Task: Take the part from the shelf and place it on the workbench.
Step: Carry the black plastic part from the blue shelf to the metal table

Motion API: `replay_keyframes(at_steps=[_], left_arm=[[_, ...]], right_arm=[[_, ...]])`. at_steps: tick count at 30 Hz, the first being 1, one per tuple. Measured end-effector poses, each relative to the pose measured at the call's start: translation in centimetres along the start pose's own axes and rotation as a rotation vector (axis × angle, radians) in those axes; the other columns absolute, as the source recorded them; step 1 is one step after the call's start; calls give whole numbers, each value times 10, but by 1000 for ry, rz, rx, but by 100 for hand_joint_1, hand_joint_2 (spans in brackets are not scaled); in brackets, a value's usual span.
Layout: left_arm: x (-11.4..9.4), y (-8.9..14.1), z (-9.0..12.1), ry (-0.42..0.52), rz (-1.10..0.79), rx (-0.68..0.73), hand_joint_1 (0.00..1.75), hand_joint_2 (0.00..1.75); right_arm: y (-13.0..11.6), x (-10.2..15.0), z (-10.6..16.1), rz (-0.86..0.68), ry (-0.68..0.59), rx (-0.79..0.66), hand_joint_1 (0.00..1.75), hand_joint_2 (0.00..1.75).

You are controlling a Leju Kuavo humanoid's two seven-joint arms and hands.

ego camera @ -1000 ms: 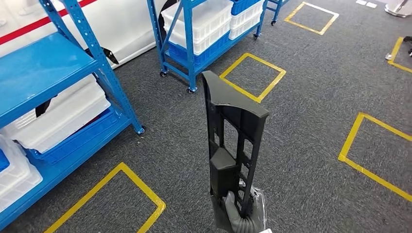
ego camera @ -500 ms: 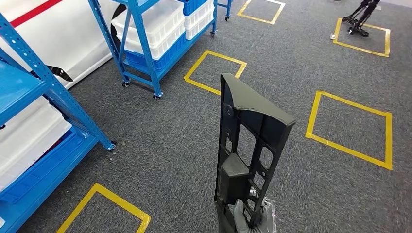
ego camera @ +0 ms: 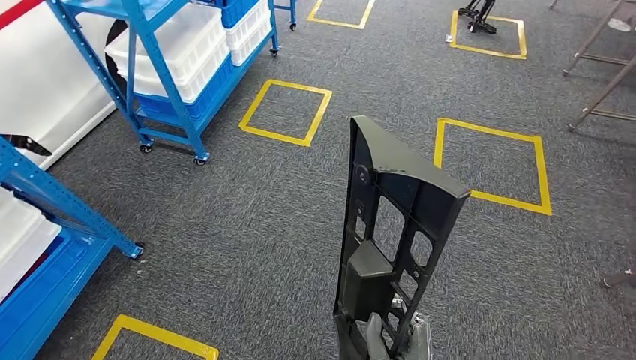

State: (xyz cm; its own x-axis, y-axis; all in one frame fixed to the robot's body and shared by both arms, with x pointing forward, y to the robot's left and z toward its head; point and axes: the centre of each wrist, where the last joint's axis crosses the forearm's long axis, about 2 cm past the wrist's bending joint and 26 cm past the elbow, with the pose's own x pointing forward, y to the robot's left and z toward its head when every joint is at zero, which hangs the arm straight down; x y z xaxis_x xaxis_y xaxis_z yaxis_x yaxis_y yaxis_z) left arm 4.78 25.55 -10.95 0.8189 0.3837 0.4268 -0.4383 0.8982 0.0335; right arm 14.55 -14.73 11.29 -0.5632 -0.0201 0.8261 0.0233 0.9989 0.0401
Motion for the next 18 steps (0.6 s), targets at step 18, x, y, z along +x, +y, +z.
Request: replay_keyframes(at_steps=[18], left_arm=[[0,-4,1,3,-1,-4,0,0]], right_arm=[[-3,1,3,-6,10,3,175,175]])
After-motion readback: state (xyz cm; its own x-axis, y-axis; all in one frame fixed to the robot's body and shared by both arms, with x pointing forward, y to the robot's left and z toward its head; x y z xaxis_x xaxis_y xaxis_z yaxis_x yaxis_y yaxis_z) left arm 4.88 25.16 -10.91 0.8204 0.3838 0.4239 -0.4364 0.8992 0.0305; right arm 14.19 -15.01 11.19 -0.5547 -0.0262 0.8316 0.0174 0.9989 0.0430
